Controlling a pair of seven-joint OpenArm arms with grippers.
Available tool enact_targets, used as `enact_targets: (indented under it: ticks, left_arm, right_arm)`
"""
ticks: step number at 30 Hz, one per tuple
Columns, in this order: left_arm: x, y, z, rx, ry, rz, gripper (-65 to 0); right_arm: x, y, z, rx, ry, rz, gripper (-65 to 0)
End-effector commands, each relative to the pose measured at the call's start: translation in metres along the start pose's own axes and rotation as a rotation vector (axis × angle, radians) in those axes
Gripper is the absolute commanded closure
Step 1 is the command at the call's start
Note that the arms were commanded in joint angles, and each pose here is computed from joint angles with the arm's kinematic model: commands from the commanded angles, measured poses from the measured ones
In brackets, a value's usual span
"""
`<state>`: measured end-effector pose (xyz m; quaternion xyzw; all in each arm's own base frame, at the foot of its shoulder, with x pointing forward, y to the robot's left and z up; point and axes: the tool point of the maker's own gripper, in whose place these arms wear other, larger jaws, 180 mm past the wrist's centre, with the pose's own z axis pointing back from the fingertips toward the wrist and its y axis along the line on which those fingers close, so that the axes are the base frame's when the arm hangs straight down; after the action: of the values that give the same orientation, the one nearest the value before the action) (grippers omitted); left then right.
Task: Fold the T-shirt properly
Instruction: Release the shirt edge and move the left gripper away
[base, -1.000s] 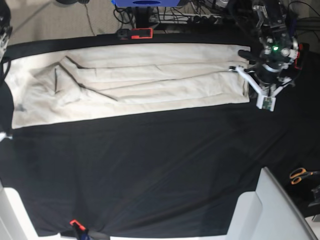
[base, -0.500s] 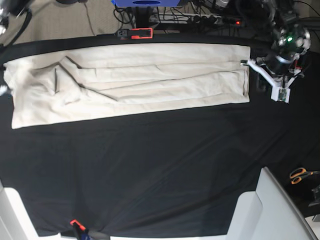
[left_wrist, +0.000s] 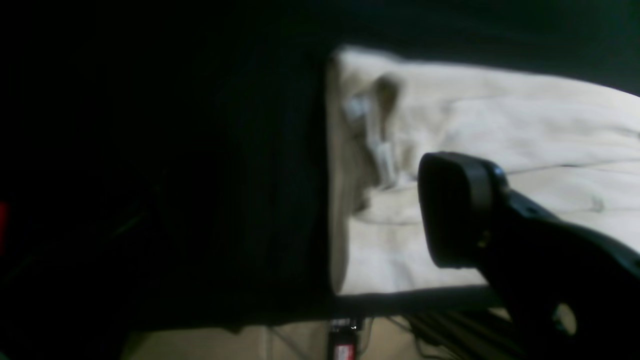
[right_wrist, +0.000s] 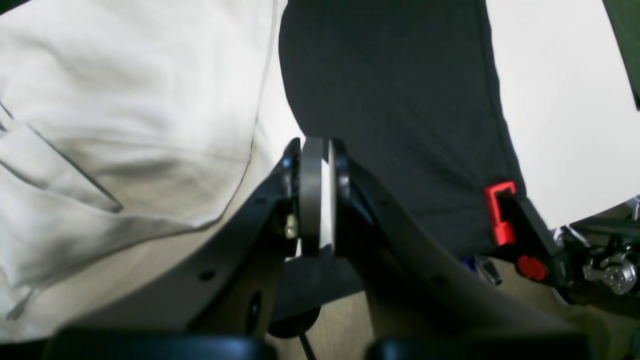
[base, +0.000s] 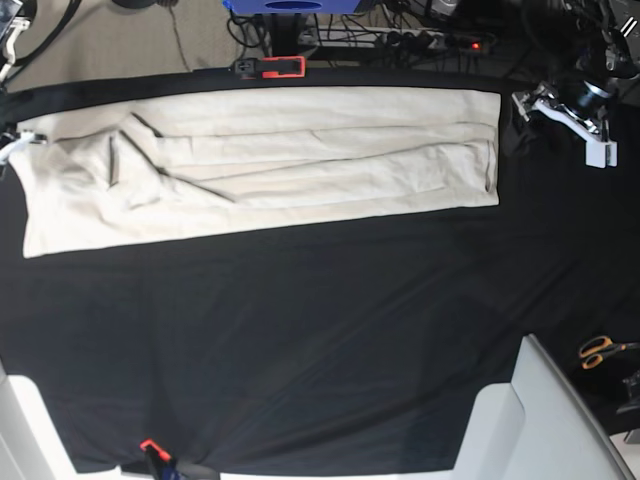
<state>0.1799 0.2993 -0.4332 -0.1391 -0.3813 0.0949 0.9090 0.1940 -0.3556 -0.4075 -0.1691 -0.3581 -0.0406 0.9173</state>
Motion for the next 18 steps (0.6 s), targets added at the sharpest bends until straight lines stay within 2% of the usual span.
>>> enact_targets:
  ticks: [1, 6, 9, 13, 18]
  left_arm:
    - [0.012, 0.002, 0.000, -0.010, -0.042, -0.001, -57.8]
    - [0.006, 0.007, -0.011, -0.012, -0.031, 0.052, -57.9]
    - [0.005, 0.008, -0.017, -0.016, -0.031, 0.072, -57.9]
    - [0.001, 0.007, -0.022, -0.020, -0.024, 0.091, -57.9]
    - [-0.011, -0.014, -0.033, -0.076, 0.027, 0.070, -57.9]
  right_arm:
    - [0.011, -0.006, 0.003, -0.004, -0.038, 0.019, -3.5]
    - [0.006, 0.020, 0.004, 0.117, -0.029, 0.064, -3.5]
    - [0.002, 0.031, 0.005, 0.155, -0.025, 0.065, -3.5]
    - [0.000, 0.035, 0.006, 0.166, -0.021, 0.063, -3.5]
    - [0.000, 0.035, 0.006, 0.164, -0.020, 0.062, -3.5]
